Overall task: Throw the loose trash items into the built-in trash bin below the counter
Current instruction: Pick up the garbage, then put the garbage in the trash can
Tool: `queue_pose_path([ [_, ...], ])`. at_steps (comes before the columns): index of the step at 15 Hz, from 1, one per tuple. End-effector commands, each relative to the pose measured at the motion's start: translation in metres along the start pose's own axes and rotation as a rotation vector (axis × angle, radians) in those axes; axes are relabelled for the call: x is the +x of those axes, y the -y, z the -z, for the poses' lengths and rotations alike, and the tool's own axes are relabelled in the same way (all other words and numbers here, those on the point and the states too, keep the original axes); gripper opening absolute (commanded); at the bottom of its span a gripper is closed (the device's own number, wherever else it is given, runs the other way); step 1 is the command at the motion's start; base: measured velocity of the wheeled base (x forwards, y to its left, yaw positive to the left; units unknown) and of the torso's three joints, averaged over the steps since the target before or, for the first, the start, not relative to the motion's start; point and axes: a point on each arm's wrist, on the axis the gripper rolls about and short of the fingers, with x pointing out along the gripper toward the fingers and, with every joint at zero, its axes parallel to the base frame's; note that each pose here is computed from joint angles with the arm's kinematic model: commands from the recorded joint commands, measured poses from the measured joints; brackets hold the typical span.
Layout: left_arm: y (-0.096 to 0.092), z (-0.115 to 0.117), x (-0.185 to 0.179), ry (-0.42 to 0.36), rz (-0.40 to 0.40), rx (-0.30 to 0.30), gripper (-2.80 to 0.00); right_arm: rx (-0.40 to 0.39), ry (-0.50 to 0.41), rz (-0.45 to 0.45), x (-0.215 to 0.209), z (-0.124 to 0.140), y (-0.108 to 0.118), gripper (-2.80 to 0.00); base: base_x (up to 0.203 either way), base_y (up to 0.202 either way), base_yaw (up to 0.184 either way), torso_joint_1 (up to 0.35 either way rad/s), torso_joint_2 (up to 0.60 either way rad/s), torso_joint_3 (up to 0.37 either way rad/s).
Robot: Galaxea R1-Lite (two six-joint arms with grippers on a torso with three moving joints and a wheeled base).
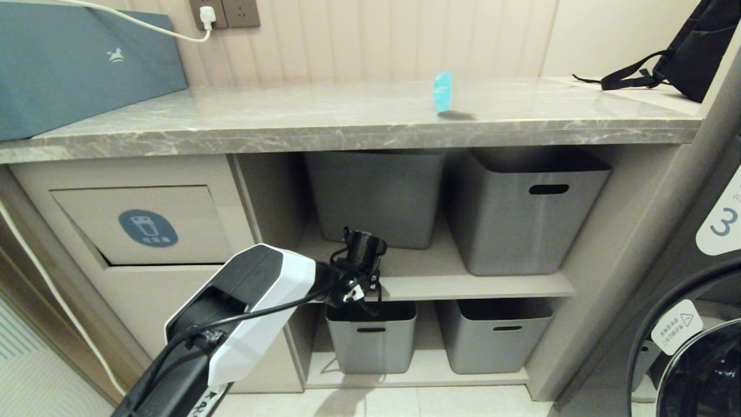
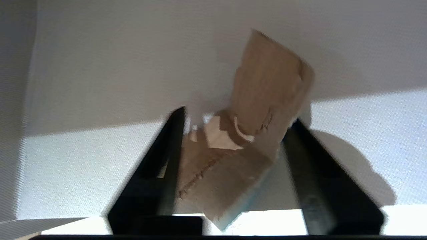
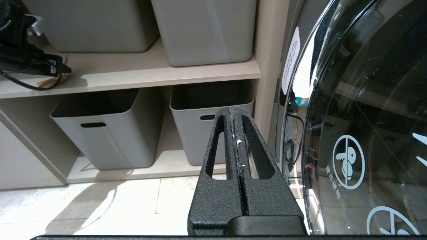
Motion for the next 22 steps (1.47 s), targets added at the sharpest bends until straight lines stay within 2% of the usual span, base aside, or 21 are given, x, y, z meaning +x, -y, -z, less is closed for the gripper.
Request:
queue_pose_path([
  [1, -0.001, 0.0, 0.0, -0.001, 0.002, -0.002, -2.8, 0.0, -0.002, 0.001, 0.0, 0.0, 0.0, -2.8, 0.0, 0.0, 0.0, 0.0, 0.0, 0.0],
  [5, 0.0, -0.002, -0.002, -0.002, 0.012, -0.002, -2.8, 0.0, -0.002, 0.001, 0.0, 0.0, 0.0, -2.8, 0.0, 0.0, 0.0, 0.0, 0.0, 0.0],
  [8, 0.002, -0.014, -0.014, 0.017, 0.025, -0.005, -2.8, 0.0, -0.002, 0.001, 0.0, 0.0, 0.0, -2.8, 0.0, 0.0, 0.0, 0.0, 0.0, 0.0],
  [10, 0.002, -0.028, -0.035, 0.031, 0.042, -0.012, -2.8, 0.0, -0.002, 0.001, 0.0, 0.0, 0.0, -2.8, 0.0, 0.0, 0.0, 0.0, 0.0, 0.0],
  [13, -0.011, -0.029, -0.074, -0.026, 0.091, 0.015, -2.8, 0.0, -0.002, 0.001, 0.0, 0.0, 0.0, -2.8, 0.0, 0.0, 0.0, 0.0, 0.0, 0.0],
  [16, -0.035, -0.02, -0.133, -0.1, 0.148, 0.053, -2.8, 0.0, -0.002, 0.001, 0.0, 0.0, 0.0, -2.8, 0.0, 0.0, 0.0, 0.0, 0.0, 0.0],
  [19, -0.074, -0.001, -0.213, -0.14, 0.213, 0.074, -2.8, 0.0, -0.002, 0.001, 0.0, 0.0, 0.0, -2.8, 0.0, 0.0, 0.0, 0.0, 0.0, 0.0],
  [20, -0.088, 0.008, -0.24, -0.143, 0.23, 0.074, -2.8, 0.0, -0.002, 0.001, 0.0, 0.0, 0.0, -2.8, 0.0, 0.0, 0.0, 0.0, 0.0, 0.0],
  [22, -0.123, 0.042, -0.294, -0.152, 0.253, 0.069, -2.8, 0.0, -0.002, 0.001, 0.0, 0.0, 0.0, -2.8, 0.0, 0.0, 0.0, 0.0, 0.0, 0.0],
])
